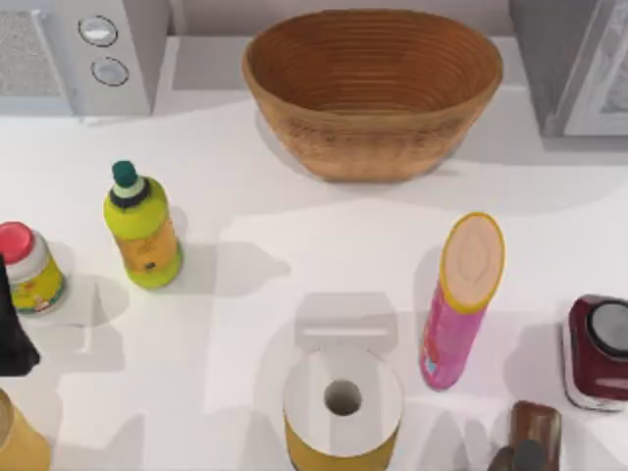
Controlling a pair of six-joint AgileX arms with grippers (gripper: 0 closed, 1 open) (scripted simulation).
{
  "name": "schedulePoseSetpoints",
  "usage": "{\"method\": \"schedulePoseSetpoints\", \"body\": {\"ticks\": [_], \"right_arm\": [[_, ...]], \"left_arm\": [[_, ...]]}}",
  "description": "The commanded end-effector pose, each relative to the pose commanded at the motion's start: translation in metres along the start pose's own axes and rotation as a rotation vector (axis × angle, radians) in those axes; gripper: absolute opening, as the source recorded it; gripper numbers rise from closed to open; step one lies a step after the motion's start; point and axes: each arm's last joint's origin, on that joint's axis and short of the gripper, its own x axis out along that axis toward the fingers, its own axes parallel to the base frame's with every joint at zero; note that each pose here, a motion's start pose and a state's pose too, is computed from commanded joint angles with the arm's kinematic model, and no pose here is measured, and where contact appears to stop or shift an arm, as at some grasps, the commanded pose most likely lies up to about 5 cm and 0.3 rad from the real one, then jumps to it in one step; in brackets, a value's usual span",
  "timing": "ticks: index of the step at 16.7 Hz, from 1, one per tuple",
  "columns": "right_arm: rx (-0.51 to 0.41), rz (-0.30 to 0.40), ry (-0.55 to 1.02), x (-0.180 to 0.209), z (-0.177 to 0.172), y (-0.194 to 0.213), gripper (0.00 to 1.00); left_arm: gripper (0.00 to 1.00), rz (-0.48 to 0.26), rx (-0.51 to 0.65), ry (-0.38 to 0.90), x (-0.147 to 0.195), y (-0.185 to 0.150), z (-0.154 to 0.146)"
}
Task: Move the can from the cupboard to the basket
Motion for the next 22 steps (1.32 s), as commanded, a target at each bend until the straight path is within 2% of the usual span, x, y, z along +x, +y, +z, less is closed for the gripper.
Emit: {"method": "schedulePoseSetpoints", "body": {"ticks": [4, 7, 13, 18, 22], "right_arm": [[0.000, 0.003, 0.001, 0.000, 0.008, 0.001, 1.00], [0.001, 0.007, 0.004, 0.000, 0.041, 0.002, 1.00], [0.000, 0.002, 0.018, 0.022, 0.156, 0.009, 1.00], [-0.003, -0.004, 0.028, 0.070, 0.255, 0.021, 1.00], [-0.003, -0.005, 0.017, 0.111, 0.312, 0.033, 1.00]], "left_arm": [[1.00, 0.000, 0.000, 0.000, 0.000, 0.000, 0.000], [1.00, 0.000, 0.000, 0.000, 0.000, 0.000, 0.000], [1.00, 0.000, 0.000, 0.000, 0.000, 0.000, 0.000], [1.00, 0.000, 0.000, 0.000, 0.000, 0.000, 0.000], [1.00, 0.000, 0.000, 0.000, 0.000, 0.000, 0.000]]}}
